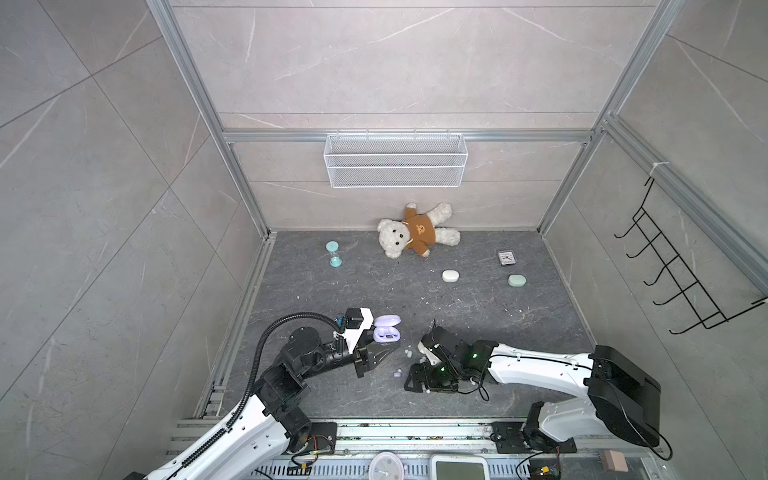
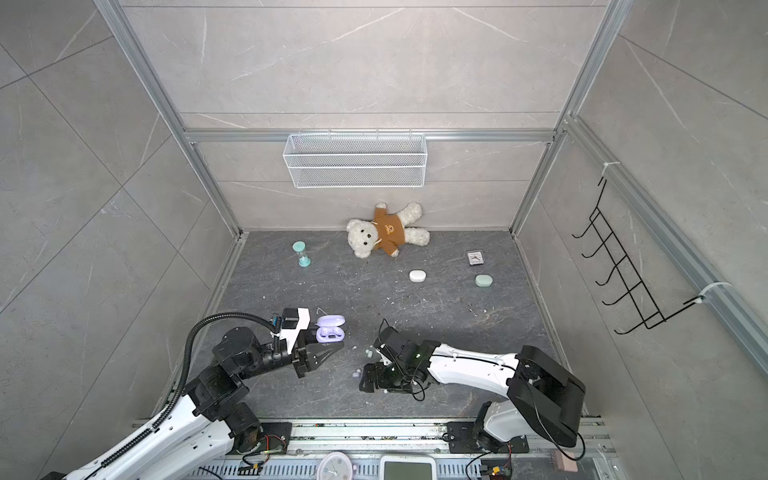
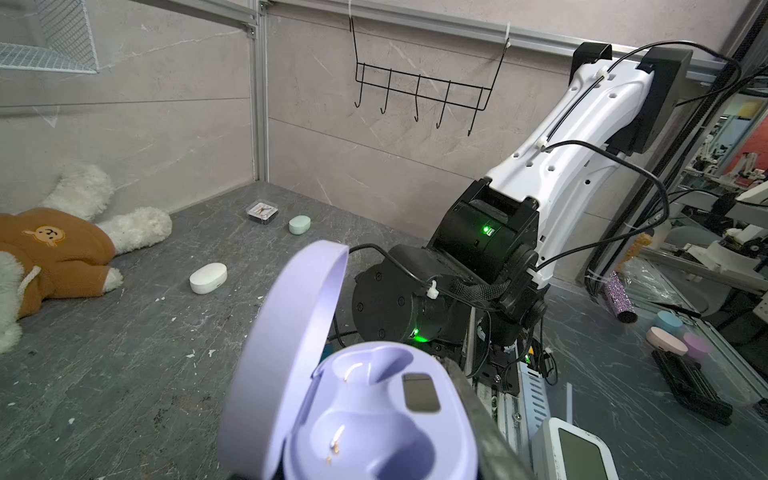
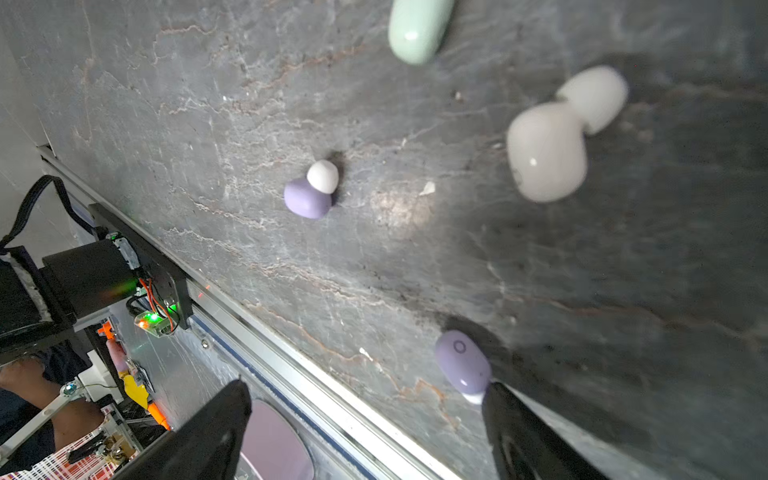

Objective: Insert the wireless bluetooth earbuds into the charging case
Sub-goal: 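Lower the right gripper toward the small lavender earbud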

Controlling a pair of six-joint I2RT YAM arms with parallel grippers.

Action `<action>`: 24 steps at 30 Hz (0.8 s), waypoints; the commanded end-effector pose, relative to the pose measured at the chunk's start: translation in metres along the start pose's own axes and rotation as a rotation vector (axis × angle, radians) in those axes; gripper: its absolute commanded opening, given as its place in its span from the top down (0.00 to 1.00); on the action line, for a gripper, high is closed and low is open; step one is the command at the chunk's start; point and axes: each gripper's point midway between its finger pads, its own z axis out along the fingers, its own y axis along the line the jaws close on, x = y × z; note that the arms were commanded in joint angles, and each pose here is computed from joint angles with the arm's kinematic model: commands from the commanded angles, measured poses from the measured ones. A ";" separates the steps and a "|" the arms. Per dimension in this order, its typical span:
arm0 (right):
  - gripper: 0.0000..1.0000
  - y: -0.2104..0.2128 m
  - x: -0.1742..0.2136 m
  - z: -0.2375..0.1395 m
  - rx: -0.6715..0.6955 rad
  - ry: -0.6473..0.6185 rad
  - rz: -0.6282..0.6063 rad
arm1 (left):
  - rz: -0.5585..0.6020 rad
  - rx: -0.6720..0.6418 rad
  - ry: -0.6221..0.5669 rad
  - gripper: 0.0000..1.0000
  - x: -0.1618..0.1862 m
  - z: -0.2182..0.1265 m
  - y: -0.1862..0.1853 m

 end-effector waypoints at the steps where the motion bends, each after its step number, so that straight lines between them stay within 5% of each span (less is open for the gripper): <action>1: 0.10 0.004 0.004 0.001 0.010 0.023 -0.024 | 0.017 -0.002 -0.050 0.85 -0.017 -0.004 -0.003; 18: 0.10 0.021 0.018 -0.001 0.026 0.039 -0.067 | 0.017 -0.001 -0.050 0.85 -0.018 -0.006 -0.004; 24: 0.17 0.010 0.011 -0.019 0.151 0.009 -0.125 | 0.012 -0.001 -0.053 0.85 -0.018 -0.008 -0.005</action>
